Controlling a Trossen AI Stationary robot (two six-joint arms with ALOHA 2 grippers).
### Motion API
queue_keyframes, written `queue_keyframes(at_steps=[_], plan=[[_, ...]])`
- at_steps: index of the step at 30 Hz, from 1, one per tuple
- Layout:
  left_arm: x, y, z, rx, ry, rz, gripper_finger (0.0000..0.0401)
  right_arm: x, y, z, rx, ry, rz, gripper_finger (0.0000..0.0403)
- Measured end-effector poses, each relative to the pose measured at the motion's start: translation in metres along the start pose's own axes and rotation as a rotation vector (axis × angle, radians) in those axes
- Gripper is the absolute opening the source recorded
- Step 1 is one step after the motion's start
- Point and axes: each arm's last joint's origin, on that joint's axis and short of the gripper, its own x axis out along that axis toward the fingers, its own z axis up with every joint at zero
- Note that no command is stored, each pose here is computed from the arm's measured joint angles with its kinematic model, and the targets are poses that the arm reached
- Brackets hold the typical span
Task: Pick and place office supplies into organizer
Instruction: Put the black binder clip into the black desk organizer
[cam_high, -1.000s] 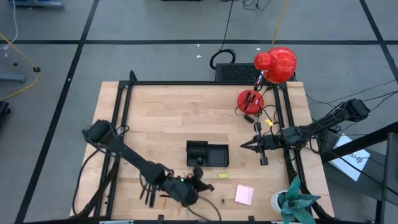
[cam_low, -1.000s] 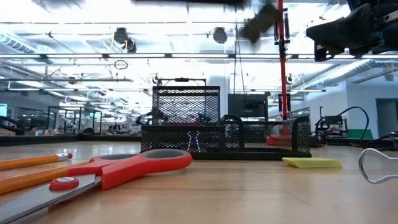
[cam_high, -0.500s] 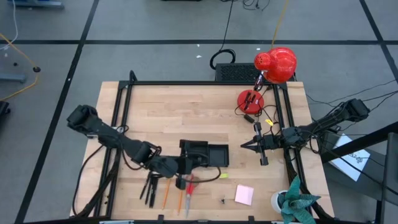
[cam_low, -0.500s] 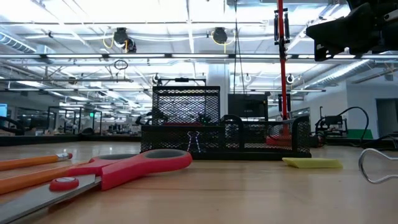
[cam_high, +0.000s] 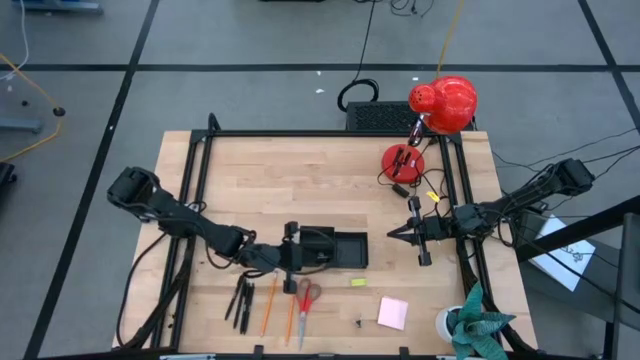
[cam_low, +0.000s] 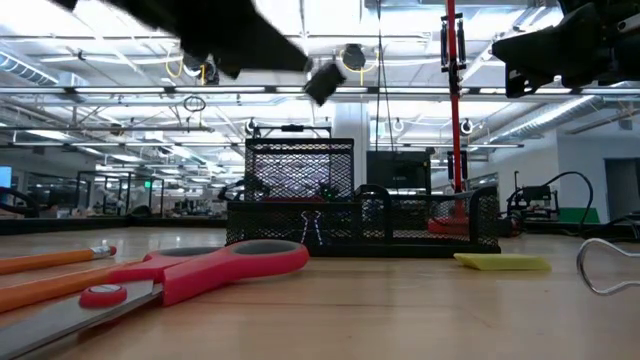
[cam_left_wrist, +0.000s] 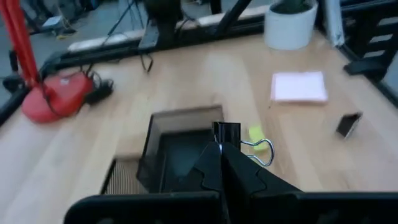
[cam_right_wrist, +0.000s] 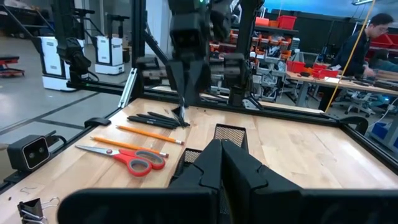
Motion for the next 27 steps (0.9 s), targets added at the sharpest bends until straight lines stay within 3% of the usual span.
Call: queue_keyframes(at_steps=[6, 27], plan=[[-0.006, -0.002, -0.03, -0.012, 0.009, 0.037, 0.0, 0.0, 0.0, 0.0, 0.0, -0.007, -0.001, 0.0004], [-0.012, 0.0, -0.058, -0.013, 0.06, 0.084, 0.0, 0.0, 0.0, 0.001, -0.005, -0.007, -0.005, 0.0004]])
